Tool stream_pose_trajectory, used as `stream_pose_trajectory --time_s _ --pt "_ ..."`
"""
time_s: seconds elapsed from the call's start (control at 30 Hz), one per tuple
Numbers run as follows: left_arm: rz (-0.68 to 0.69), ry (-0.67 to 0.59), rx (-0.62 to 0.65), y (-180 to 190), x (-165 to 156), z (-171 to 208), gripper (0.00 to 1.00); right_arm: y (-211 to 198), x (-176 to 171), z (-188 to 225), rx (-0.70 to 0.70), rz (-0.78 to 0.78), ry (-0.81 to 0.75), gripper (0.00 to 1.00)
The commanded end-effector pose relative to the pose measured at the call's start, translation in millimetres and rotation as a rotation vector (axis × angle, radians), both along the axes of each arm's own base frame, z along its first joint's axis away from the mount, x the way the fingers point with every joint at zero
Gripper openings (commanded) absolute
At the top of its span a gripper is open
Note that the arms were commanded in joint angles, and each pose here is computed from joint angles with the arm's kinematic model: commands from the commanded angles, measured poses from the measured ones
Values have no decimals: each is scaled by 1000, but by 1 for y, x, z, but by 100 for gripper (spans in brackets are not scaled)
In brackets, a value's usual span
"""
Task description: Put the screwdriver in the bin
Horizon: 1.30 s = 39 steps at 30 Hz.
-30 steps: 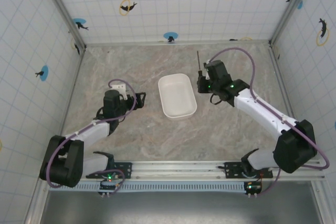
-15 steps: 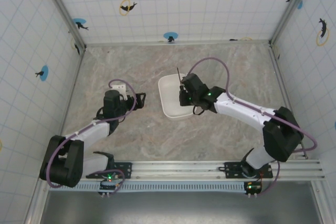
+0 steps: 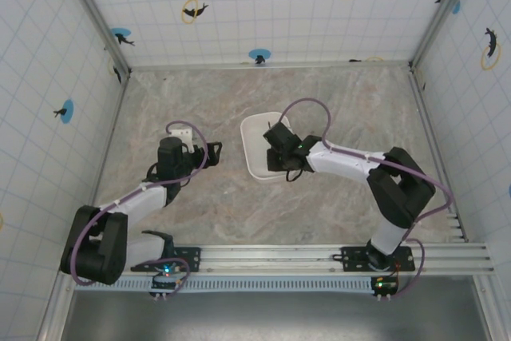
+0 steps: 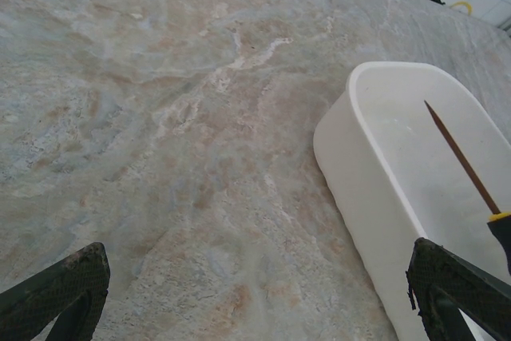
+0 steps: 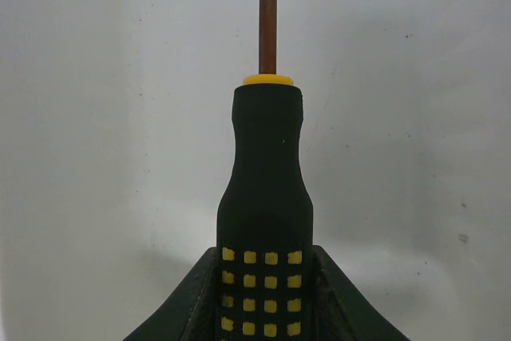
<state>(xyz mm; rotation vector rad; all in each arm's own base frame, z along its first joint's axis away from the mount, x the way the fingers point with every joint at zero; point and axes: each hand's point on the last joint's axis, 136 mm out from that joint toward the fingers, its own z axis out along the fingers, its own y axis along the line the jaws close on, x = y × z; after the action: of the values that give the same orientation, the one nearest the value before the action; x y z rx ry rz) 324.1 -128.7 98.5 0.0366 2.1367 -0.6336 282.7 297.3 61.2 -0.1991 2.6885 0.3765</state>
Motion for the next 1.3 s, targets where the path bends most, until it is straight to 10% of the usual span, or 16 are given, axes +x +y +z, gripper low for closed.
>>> stream_pose_trajectory --time_s 0.0,1.27 --pt "-9 -22 11 -3 7 9 98 15 14 8 28 -10 -31 14" --pt "-14 -31 12 -3 4 10 98 14 13 -33 -97 27 30 43"
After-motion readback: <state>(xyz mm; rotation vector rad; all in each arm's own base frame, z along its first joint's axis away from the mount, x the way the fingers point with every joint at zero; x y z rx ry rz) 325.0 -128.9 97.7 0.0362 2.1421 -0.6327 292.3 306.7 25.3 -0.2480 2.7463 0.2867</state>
